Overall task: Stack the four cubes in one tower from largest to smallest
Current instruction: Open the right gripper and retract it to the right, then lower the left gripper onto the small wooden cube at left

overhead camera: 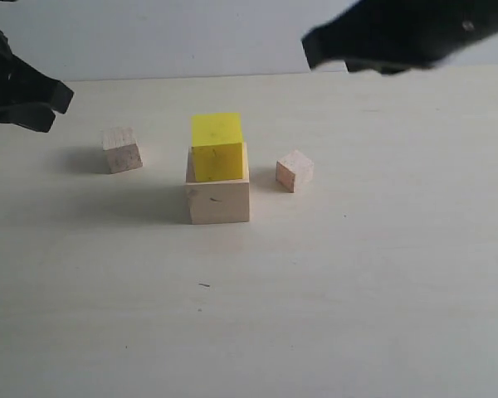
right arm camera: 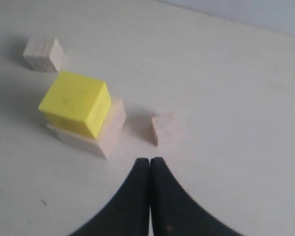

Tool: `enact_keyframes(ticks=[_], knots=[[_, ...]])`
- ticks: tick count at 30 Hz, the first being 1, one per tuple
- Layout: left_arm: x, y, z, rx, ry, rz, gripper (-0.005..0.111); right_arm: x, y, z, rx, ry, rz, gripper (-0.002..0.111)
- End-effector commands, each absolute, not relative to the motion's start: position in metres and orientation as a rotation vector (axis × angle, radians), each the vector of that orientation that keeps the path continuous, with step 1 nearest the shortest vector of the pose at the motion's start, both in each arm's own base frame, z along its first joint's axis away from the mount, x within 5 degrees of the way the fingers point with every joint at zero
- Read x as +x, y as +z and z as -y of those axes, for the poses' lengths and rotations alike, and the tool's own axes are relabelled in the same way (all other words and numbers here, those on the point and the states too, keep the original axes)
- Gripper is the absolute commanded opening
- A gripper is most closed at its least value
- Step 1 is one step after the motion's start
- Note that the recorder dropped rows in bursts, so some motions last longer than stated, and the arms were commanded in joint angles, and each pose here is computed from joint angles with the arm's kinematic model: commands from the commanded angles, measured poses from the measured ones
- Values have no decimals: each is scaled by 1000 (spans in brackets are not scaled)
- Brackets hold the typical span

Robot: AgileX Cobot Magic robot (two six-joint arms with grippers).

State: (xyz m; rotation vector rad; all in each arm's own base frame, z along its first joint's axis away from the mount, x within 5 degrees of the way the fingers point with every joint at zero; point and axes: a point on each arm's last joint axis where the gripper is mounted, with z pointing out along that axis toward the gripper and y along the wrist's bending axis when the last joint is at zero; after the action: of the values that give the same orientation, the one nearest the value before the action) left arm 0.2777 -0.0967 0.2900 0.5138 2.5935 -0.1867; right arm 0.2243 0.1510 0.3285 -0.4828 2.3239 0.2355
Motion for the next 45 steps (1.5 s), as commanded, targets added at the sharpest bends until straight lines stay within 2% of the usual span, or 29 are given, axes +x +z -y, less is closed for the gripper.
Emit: enact_keyframes(ticks=[1, 7, 15, 17, 23, 25, 28, 30, 41, 45], knots=[[284, 291, 98, 496, -165, -2543, 0, 194, 298, -134, -432, 323, -2406, 0], [303, 275, 102, 510, -131, -2606, 0, 157, 265, -123, -435, 493, -2471, 0], [345, 259, 105, 845, 114, -2669, 3, 137, 269, -113, -472, 532, -2500, 0], [354, 253, 105, 938, 170, -2679, 11, 134, 271, -113, -462, 553, -2502, 0], [376, 231, 111, 1052, 212, -2649, 52, 131, 274, -113, -435, 601, -2498, 0], [380, 223, 112, 1145, 224, -2613, 62, 130, 274, -113, -438, 600, -2505, 0], [384, 213, 113, 1330, 263, -2542, 71, 130, 273, -113, -439, 599, -2509, 0], [386, 208, 114, 1353, 265, -2532, 75, 130, 273, -113, -439, 599, -2509, 0], [390, 206, 116, 1336, 258, -2505, 76, 130, 273, -113, -501, 579, -2490, 0], [395, 208, 118, 1384, 278, -2415, 76, 130, 273, -113, -504, 578, -2489, 0]])
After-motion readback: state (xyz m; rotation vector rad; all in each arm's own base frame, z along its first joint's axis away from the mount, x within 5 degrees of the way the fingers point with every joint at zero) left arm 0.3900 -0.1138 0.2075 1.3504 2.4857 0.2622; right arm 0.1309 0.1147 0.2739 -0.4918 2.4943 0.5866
